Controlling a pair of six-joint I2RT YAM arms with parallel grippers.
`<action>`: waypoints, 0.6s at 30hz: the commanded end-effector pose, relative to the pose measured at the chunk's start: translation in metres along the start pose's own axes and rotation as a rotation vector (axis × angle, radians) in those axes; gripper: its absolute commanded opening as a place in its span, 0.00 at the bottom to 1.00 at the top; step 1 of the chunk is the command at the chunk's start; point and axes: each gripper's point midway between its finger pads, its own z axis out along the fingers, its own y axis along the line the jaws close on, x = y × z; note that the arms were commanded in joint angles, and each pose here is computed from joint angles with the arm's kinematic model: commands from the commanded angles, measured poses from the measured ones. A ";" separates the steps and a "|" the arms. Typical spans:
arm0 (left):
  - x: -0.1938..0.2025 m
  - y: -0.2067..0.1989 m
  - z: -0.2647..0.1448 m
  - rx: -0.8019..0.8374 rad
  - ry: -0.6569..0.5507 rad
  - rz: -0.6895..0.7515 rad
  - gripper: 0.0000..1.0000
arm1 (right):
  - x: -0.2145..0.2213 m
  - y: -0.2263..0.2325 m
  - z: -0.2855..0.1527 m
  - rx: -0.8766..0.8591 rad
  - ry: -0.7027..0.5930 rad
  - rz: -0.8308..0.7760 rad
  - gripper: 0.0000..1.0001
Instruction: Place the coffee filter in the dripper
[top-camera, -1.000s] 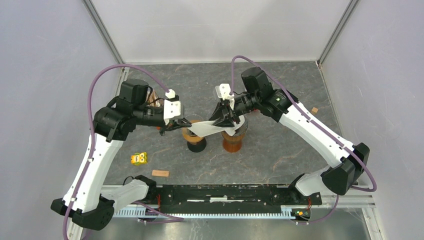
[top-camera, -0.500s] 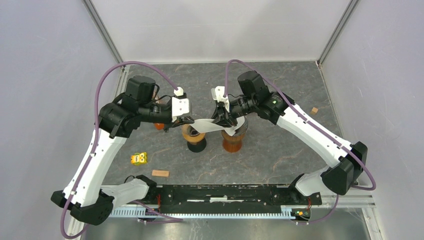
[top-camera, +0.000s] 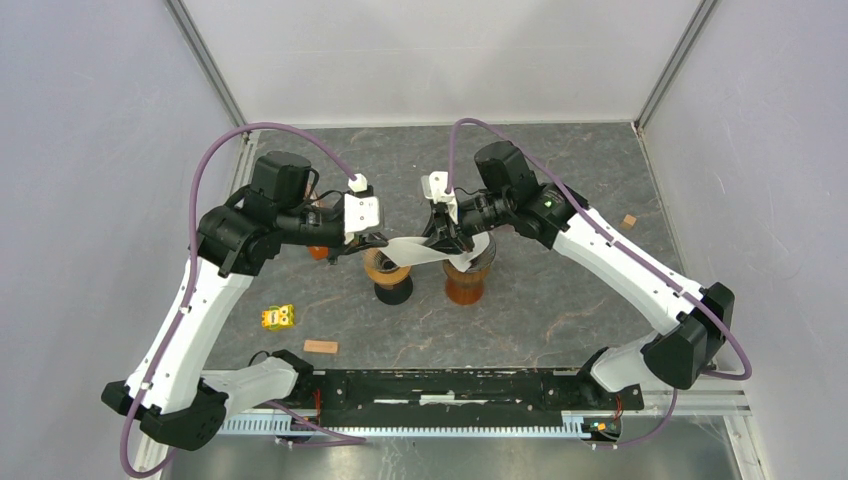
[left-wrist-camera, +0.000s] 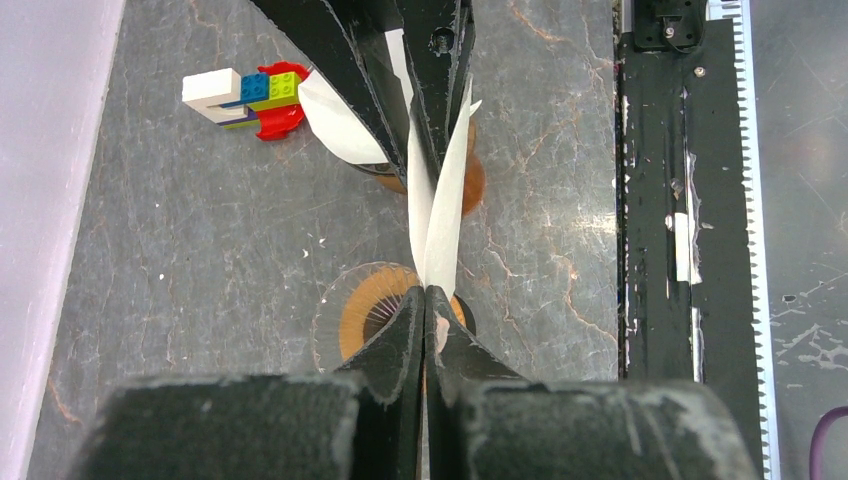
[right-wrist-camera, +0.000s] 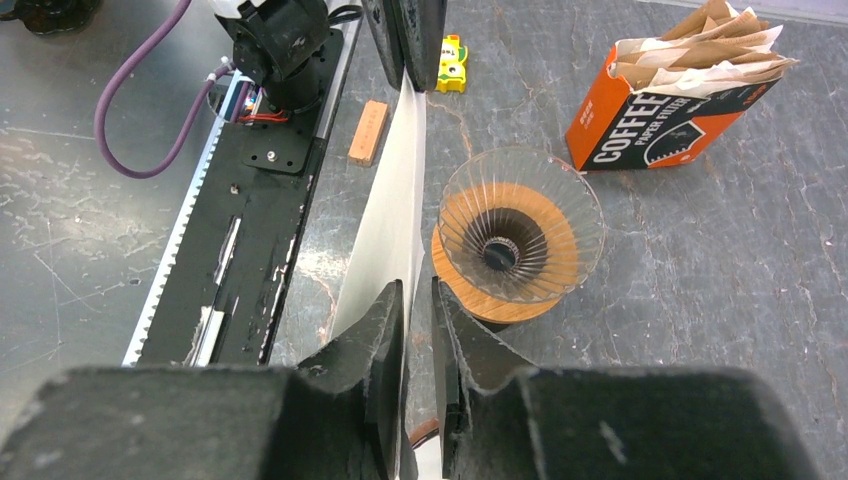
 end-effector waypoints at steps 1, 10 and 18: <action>-0.007 0.000 -0.002 -0.018 -0.020 0.007 0.02 | -0.021 -0.004 -0.001 0.007 -0.038 -0.033 0.22; -0.007 0.004 -0.003 -0.037 -0.005 0.016 0.02 | -0.026 -0.006 0.002 0.010 -0.037 -0.035 0.02; -0.020 0.060 -0.015 -0.330 -0.012 -0.075 0.27 | -0.061 -0.048 -0.031 0.321 -0.036 -0.079 0.00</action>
